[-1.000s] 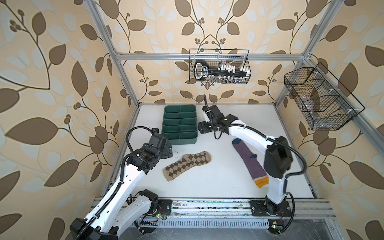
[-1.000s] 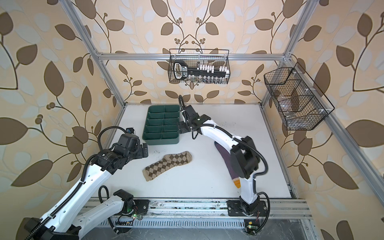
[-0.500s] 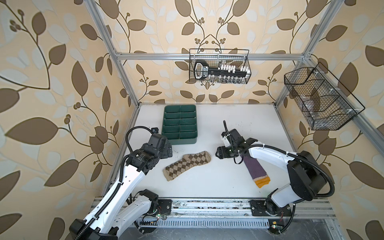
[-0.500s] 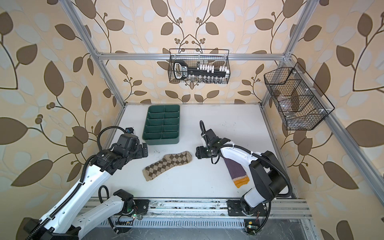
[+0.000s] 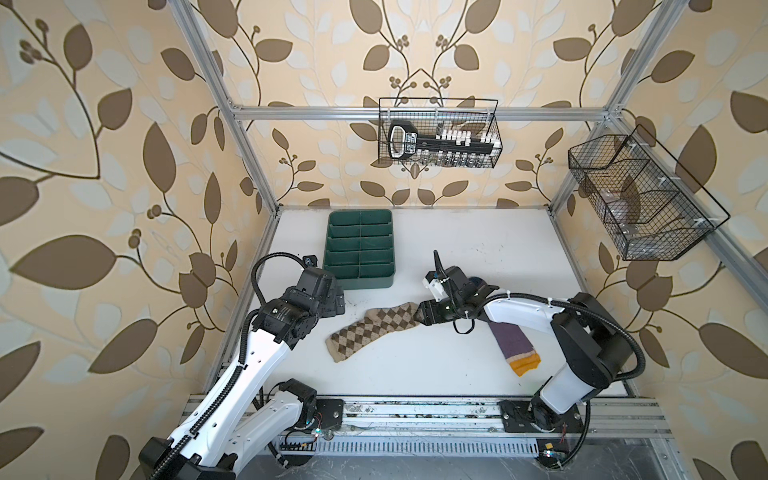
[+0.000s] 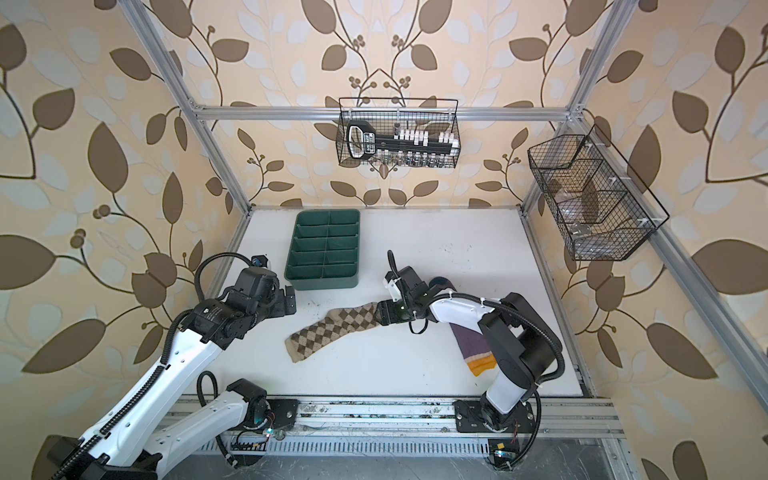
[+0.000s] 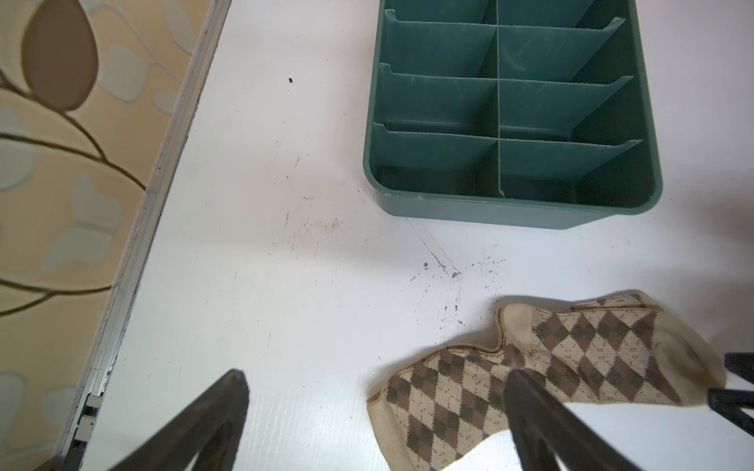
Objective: Roll the socks
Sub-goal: 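Move the right gripper to the argyle sock's toe and grasp it, then pull the argyle sock toward the robot with the right gripper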
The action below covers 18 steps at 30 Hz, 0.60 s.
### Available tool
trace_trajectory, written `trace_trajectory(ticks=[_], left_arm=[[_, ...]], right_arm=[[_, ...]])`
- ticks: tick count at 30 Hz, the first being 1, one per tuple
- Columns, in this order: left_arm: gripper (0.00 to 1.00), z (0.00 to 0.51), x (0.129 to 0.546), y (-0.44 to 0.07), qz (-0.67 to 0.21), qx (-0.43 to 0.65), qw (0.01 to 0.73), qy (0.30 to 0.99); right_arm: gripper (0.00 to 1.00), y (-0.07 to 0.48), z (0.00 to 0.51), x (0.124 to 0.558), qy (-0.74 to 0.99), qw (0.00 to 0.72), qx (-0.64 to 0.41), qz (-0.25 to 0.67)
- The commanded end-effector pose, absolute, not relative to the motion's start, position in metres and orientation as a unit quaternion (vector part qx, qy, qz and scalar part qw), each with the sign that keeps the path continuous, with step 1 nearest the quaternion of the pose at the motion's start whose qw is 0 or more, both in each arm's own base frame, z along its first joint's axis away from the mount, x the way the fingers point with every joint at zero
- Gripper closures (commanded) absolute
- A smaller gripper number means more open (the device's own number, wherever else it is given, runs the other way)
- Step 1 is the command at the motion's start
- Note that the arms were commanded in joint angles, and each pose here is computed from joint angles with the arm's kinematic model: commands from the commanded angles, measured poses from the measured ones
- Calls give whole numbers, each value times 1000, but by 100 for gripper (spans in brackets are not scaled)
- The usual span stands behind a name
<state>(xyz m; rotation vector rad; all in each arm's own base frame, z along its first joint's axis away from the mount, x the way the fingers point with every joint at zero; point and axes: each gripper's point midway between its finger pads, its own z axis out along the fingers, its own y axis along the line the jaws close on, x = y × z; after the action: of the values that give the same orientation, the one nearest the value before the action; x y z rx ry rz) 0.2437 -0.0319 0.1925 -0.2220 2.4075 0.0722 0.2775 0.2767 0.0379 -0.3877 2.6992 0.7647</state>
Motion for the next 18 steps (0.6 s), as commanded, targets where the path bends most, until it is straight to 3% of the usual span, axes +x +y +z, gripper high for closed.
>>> trace_trajectory(ticks=[1,11,18], left_arm=[[1,189,244,-27,45,-90,354,930],[1,188,245,-28,45,-87,350,931],[1,190,245,-28,41,-88,353,930]], right_arm=[[38,282,38,295,942,173,-128,258],[73,278,17,300,955,163,-139,203],[87,246,0,309,972,154,-153,87]])
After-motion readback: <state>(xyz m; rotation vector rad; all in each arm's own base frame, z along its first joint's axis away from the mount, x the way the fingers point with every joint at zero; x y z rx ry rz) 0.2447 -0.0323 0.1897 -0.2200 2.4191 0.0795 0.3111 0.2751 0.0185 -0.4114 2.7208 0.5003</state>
